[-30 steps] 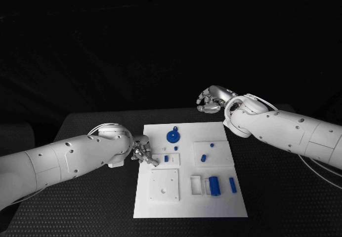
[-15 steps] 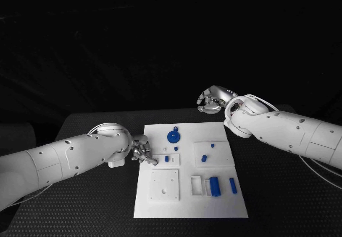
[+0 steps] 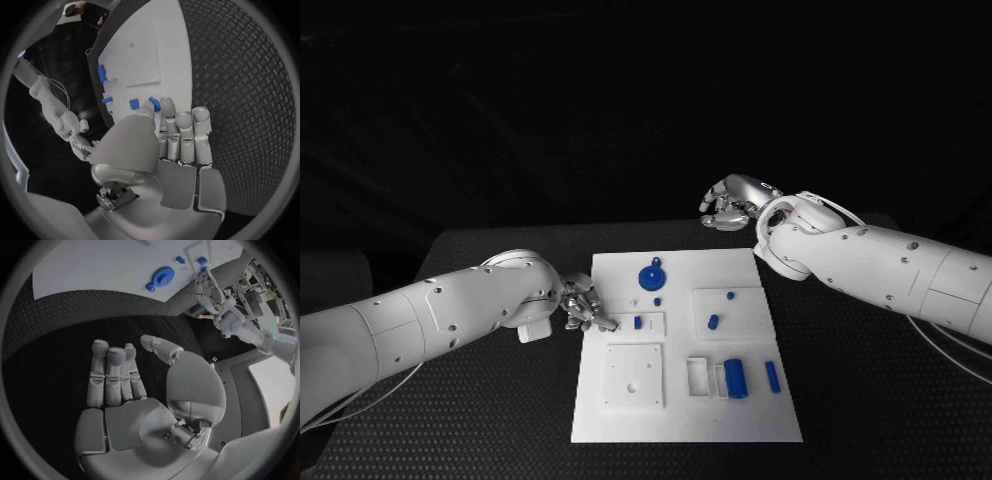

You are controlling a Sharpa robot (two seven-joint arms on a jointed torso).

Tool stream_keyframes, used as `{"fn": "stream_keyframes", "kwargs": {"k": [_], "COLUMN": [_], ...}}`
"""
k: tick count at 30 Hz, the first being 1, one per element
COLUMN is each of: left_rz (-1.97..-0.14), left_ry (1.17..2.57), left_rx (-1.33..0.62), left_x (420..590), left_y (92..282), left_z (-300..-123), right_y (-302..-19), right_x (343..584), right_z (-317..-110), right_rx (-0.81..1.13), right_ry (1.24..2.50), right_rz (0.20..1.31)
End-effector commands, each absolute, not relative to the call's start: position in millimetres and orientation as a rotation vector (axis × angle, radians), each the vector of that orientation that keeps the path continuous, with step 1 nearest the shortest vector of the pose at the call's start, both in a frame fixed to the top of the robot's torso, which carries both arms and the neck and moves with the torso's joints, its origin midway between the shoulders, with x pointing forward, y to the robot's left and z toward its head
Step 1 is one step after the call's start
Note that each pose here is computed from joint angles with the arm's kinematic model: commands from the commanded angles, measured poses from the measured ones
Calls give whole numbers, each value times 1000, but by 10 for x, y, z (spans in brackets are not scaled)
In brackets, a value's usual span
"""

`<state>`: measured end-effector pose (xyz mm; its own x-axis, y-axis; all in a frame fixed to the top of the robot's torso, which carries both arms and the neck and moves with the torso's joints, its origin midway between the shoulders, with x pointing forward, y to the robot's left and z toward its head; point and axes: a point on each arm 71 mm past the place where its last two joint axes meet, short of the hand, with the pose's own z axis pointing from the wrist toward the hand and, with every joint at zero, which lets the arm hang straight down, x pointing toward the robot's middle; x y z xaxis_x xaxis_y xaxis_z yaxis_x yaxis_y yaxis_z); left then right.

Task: Assemble the parts on the task board

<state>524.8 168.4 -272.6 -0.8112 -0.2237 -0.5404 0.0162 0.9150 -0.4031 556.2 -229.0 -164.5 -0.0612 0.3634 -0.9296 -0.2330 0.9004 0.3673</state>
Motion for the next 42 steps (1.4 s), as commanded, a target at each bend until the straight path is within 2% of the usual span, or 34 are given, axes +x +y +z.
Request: {"fn": "stream_keyframes", "kwargs": {"k": [1,15,30,42], "left_rz": [-532,-587,-566,-478], "left_ry": [2565,2623,2590,2574], "left_rx": [-265,-383,-435,-359], "left_x": [5199,5182,5224,5249], "left_y": [1724,1728,1756,1724], "left_z": [-2807,-2825,-2821,-2821], "right_y": [-2283,-2282,-2281,-2275], "right_x": [5559,5557,5555,5555], "right_z": [-1647,-1646,-1645,-1646], "right_rx": [91,91,91,91], "right_ry": [1562,1562,1562,1563], "right_rz": [489,490,491,492]}}
